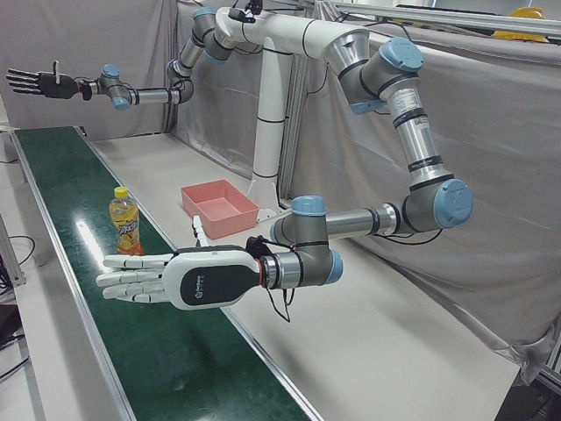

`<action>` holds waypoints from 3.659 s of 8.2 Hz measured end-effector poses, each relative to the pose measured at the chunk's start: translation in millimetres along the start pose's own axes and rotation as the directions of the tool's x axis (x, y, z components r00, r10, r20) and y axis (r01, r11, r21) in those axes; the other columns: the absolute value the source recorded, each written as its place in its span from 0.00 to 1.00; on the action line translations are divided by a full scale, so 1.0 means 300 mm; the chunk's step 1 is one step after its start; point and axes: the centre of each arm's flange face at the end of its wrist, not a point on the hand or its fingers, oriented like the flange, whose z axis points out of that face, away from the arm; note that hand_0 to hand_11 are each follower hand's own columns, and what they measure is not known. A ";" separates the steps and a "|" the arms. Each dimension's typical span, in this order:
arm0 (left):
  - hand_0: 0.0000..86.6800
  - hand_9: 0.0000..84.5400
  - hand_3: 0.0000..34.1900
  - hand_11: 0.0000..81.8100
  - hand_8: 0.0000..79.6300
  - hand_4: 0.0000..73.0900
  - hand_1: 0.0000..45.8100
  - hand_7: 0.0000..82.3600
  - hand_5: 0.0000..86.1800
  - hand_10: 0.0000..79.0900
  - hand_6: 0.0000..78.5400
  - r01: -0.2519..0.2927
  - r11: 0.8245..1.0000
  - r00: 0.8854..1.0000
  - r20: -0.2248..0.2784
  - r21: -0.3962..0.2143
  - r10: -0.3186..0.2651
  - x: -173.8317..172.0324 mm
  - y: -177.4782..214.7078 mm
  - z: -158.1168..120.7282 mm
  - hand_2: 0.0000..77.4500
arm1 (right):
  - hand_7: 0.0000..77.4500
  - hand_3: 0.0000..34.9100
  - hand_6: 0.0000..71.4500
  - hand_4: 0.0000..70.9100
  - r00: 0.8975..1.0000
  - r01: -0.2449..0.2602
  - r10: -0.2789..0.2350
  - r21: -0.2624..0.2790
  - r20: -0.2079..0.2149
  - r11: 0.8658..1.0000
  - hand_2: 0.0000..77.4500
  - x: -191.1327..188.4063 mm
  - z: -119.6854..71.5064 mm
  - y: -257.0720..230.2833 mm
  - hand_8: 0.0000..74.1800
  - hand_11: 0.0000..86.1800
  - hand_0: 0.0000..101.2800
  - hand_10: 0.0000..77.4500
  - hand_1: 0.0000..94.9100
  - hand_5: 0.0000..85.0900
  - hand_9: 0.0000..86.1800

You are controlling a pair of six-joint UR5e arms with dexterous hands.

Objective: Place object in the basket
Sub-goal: 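Move the left hand toward the orange drink bottle on the conveyor, then close the left hand fingers around the orange drink bottle, then lift the bottle off the conveyor and carry it toward the pink basket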

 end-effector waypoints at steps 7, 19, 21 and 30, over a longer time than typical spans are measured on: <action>0.70 0.05 0.00 0.14 0.05 0.10 0.37 0.01 0.06 0.08 0.01 0.008 0.998 0.995 0.099 -0.055 -0.003 -0.460 0.294 0.156 0.00 | 0.01 0.01 0.00 0.00 1.000 0.000 0.000 -0.001 -0.001 1.000 0.01 0.000 0.000 0.001 0.00 0.00 0.00 0.00 0.00 0.00 0.00; 0.68 0.06 0.01 0.16 0.05 0.13 0.37 0.01 0.07 0.10 0.01 0.009 0.997 0.990 0.138 -0.077 0.002 -0.704 0.464 0.343 0.00 | 0.01 0.01 0.00 0.00 1.000 -0.001 0.001 -0.001 0.001 1.000 0.00 0.000 0.000 0.002 0.00 0.00 0.00 0.00 0.00 0.00 0.00; 0.68 0.08 0.01 0.17 0.06 0.14 0.39 0.01 0.08 0.10 0.01 0.021 0.996 0.988 0.152 -0.083 -0.008 -0.741 0.505 0.356 0.00 | 0.01 0.01 0.00 0.00 1.000 -0.001 0.001 -0.002 0.000 1.000 0.01 0.000 0.001 0.003 0.00 0.00 0.00 0.00 0.00 0.00 0.00; 0.78 0.70 0.00 0.69 0.80 0.62 0.08 0.72 0.68 0.79 0.74 0.047 0.992 0.977 0.212 -0.118 -0.021 -0.707 0.806 0.357 0.63 | 0.01 0.01 0.00 0.00 1.000 -0.001 0.001 -0.003 0.000 1.000 0.00 0.000 0.001 0.006 0.00 0.00 0.00 0.00 0.00 0.00 0.00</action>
